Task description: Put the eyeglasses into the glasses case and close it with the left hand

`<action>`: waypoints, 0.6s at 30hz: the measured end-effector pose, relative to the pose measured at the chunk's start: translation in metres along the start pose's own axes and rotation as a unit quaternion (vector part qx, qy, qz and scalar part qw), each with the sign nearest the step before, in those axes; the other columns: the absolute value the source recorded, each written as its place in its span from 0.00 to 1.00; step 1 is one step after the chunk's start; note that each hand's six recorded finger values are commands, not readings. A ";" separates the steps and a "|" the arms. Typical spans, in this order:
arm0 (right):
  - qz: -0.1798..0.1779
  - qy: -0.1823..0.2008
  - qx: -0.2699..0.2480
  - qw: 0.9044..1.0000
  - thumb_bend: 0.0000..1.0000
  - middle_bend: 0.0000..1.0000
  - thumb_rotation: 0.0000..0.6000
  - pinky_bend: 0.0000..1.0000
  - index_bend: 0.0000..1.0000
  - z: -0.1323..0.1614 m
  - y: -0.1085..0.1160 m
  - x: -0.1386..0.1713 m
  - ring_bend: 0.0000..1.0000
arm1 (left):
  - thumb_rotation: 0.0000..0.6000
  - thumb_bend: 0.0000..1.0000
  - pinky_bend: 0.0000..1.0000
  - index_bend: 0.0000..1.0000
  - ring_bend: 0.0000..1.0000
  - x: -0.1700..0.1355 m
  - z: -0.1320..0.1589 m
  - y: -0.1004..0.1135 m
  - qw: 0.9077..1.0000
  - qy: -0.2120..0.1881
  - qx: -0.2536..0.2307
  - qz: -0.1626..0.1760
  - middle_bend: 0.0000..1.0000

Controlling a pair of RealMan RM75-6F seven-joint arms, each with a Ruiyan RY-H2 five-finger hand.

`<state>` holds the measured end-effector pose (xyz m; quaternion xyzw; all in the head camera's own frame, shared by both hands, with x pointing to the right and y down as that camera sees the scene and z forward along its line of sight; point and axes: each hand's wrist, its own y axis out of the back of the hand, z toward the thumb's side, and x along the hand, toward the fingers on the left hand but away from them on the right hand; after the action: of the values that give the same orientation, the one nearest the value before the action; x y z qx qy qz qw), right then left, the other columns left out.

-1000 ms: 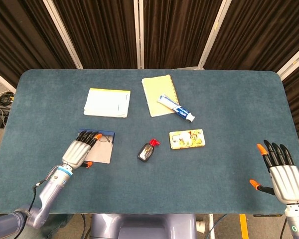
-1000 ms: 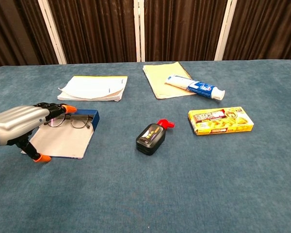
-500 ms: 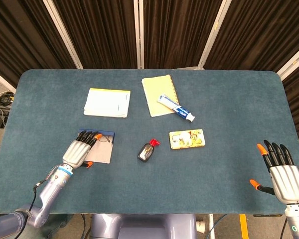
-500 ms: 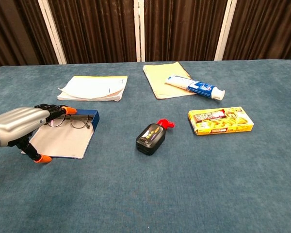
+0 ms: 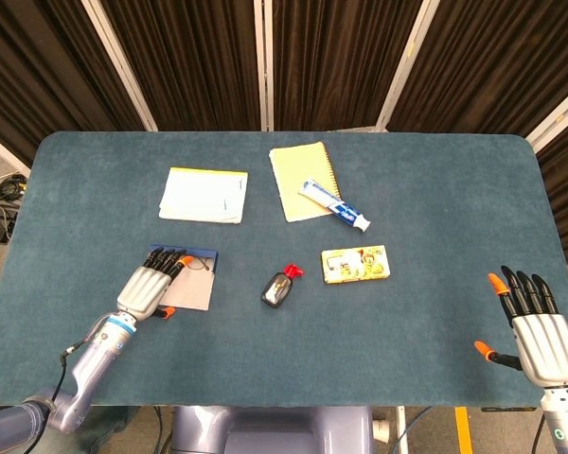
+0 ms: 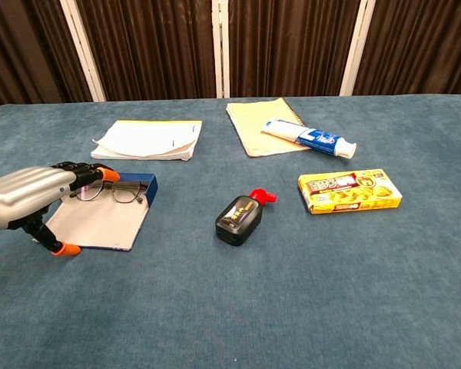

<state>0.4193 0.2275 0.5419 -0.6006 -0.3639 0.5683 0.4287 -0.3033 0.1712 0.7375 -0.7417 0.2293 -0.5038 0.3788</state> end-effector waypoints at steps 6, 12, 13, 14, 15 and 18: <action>0.000 0.000 0.000 1.000 0.00 0.00 1.00 0.00 0.00 0.000 0.000 0.000 0.00 | 1.00 0.49 0.00 0.10 0.00 0.002 -0.001 0.003 1.000 0.002 0.000 0.002 0.00; 0.001 -0.001 0.001 1.000 0.00 0.00 1.00 0.00 0.00 0.000 0.000 0.000 0.00 | 1.00 0.49 0.00 0.11 0.00 0.003 -0.001 0.007 1.000 0.004 -0.003 0.007 0.00; 0.001 -0.001 0.001 1.000 0.00 0.00 1.00 0.00 0.00 0.000 0.000 0.000 0.00 | 1.00 0.49 0.00 0.11 0.00 0.003 -0.002 0.007 1.000 0.004 -0.004 0.007 0.00; 0.001 -0.001 0.001 1.000 0.00 0.00 1.00 0.00 0.00 0.000 0.000 0.000 0.00 | 1.00 0.49 0.00 0.11 0.00 0.004 -0.002 0.008 1.000 0.005 -0.004 0.008 0.00; 0.001 -0.001 0.001 1.000 0.00 0.00 1.00 0.00 0.00 -0.001 -0.001 0.000 0.00 | 1.00 0.49 0.00 0.12 0.00 0.004 -0.002 0.008 1.000 0.006 -0.004 0.009 0.00; 0.002 -0.001 0.001 1.000 0.00 0.00 1.00 0.00 0.00 -0.001 -0.001 -0.001 0.00 | 1.00 0.49 0.00 0.12 0.00 0.006 -0.003 0.010 1.000 0.008 -0.006 0.011 0.00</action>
<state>0.4199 0.2272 0.5429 -0.6003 -0.3628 0.5700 0.4280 -0.3036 0.1597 0.7331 -0.7374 0.2436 -0.5038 0.3782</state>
